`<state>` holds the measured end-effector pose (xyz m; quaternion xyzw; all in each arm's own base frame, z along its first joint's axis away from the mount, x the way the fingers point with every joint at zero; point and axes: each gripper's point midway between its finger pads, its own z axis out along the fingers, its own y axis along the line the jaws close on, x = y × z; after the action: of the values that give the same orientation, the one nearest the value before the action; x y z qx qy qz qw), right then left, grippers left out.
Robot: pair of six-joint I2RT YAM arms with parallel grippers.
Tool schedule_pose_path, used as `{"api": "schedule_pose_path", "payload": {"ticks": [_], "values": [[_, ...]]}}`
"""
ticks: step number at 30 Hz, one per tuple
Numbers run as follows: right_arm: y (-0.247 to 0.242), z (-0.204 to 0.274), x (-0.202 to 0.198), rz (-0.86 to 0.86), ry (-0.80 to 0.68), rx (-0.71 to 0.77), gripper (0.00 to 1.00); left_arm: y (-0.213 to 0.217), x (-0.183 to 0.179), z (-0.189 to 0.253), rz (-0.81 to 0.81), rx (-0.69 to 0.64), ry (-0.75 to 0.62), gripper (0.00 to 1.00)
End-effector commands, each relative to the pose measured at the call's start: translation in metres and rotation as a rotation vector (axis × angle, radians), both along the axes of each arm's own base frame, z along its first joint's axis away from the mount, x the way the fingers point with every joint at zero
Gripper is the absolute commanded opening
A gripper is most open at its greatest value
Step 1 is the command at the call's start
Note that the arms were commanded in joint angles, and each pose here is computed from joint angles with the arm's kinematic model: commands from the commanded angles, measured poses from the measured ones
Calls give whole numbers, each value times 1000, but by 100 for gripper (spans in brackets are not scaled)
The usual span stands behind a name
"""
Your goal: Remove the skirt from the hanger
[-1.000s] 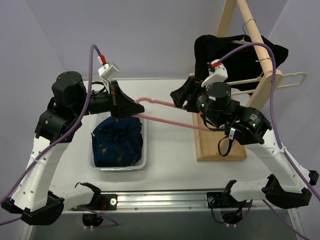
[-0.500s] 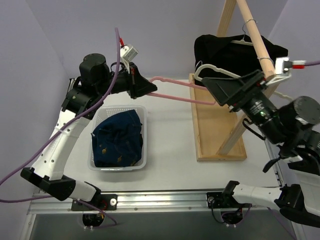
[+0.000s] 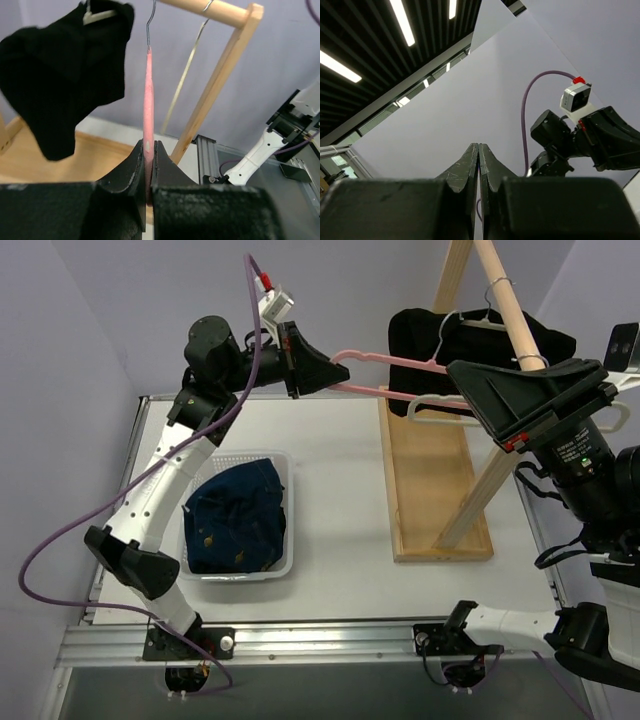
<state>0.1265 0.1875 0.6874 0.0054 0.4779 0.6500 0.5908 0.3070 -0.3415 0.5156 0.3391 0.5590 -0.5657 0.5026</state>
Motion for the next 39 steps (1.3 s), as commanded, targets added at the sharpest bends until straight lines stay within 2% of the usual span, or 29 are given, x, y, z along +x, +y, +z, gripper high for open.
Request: {"api": "schedule_pose_path", "payload": {"ticks": [1,6,12,17,18,19,20,21,23,25,27,32,34,35,36,37,38,39], "values": [[-11,29,-19,28,-101,70,0,-14,-29,52,-191,-140,-165,2],[-21,37,-25,21,-135,115,0,-44,-38,65,-290,-189,-205,2],[-26,38,-25,9,-123,115,0,-91,-31,38,-363,-178,-137,2],[-32,37,-26,-8,-117,114,0,-102,-33,22,-400,-151,-110,2],[-31,33,-24,-14,-104,96,0,-101,-30,19,-394,-140,-101,9],[-29,28,-22,-20,-94,83,0,-101,-24,10,-384,-123,-79,40],[-31,27,-19,-36,-84,82,0,-100,-19,7,-363,-120,-74,54],[-27,21,-15,-42,-64,59,0,-90,-14,11,-326,-120,-108,61],[-22,12,-8,-56,-42,26,0,-85,1,1,-266,-93,-86,68],[-18,7,-4,-59,-31,9,0,-73,13,2,-222,-80,-127,75],[-11,2,1,-58,-24,-8,0,-63,23,3,-198,-73,-146,96],[-2,-6,10,-63,-5,-37,0,-18,84,14,-42,-123,-194,94],[-1,-8,11,-65,-3,-45,0,-9,106,10,-40,-150,-155,94],[1,-10,14,-71,4,-52,0,-6,129,-7,-49,-166,-100,94],[-3,-8,16,-94,8,-46,0,1,122,16,-71,-208,-161,94],[-4,-7,17,-100,6,-46,0,2,122,16,-99,-225,-178,94],[-3,-8,18,-104,9,-51,0,-1,140,-4,-117,-246,-158,94],[-4,-7,18,-112,3,-53,0,5,123,18,-137,-284,-258,94]]}}
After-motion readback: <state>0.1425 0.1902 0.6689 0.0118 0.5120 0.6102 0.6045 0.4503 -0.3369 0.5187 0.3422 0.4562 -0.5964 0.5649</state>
